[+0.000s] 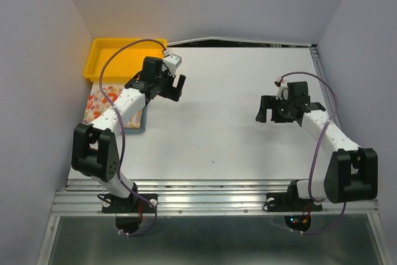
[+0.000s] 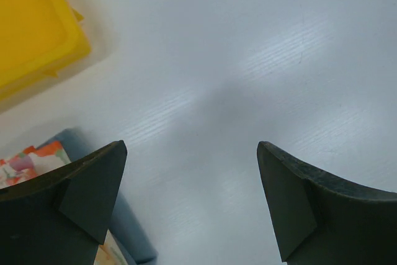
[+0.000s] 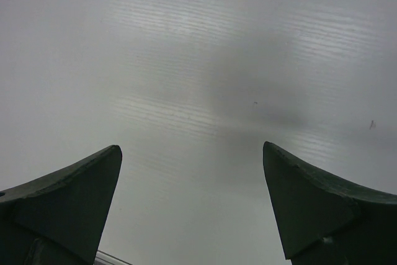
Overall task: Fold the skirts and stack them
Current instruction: Neatly place the folded skirt to the corner
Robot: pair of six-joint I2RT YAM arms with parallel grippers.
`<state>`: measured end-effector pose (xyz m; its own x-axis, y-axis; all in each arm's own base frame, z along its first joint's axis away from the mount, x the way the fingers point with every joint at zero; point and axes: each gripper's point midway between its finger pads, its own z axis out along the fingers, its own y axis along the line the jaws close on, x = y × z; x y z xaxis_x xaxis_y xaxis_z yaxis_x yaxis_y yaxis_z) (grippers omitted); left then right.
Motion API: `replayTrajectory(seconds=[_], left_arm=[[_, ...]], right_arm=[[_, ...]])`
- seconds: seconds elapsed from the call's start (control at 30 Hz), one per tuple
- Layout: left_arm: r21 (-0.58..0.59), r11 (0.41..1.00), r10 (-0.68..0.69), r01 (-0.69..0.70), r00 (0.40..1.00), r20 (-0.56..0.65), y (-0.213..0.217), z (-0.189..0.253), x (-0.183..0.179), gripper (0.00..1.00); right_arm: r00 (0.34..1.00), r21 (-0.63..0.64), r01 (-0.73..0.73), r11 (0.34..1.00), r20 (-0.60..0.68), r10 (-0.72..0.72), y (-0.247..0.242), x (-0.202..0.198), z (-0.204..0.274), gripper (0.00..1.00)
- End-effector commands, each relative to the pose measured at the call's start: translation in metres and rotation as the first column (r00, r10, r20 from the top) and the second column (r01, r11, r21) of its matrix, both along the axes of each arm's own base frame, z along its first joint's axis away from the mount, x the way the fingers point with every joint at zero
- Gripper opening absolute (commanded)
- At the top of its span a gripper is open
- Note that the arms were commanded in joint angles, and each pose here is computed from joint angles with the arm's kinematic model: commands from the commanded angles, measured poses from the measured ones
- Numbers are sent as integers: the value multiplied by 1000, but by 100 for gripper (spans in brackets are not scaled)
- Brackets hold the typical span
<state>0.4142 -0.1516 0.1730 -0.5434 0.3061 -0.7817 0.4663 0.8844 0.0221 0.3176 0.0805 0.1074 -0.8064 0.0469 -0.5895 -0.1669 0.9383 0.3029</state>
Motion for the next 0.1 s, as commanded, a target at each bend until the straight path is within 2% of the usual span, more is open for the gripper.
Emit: replayTrajectory(seconds=[0.0, 0.07], left_arm=[[-92, 995, -22, 29, 997, 70, -21, 16, -1, 99], [-82, 996, -31, 37, 997, 76, -23, 17, -4, 99]], right_arm=[[991, 7, -37, 999, 129, 36, 4, 12, 19, 100], [990, 13, -42, 999, 135, 40, 5, 14, 22, 100]])
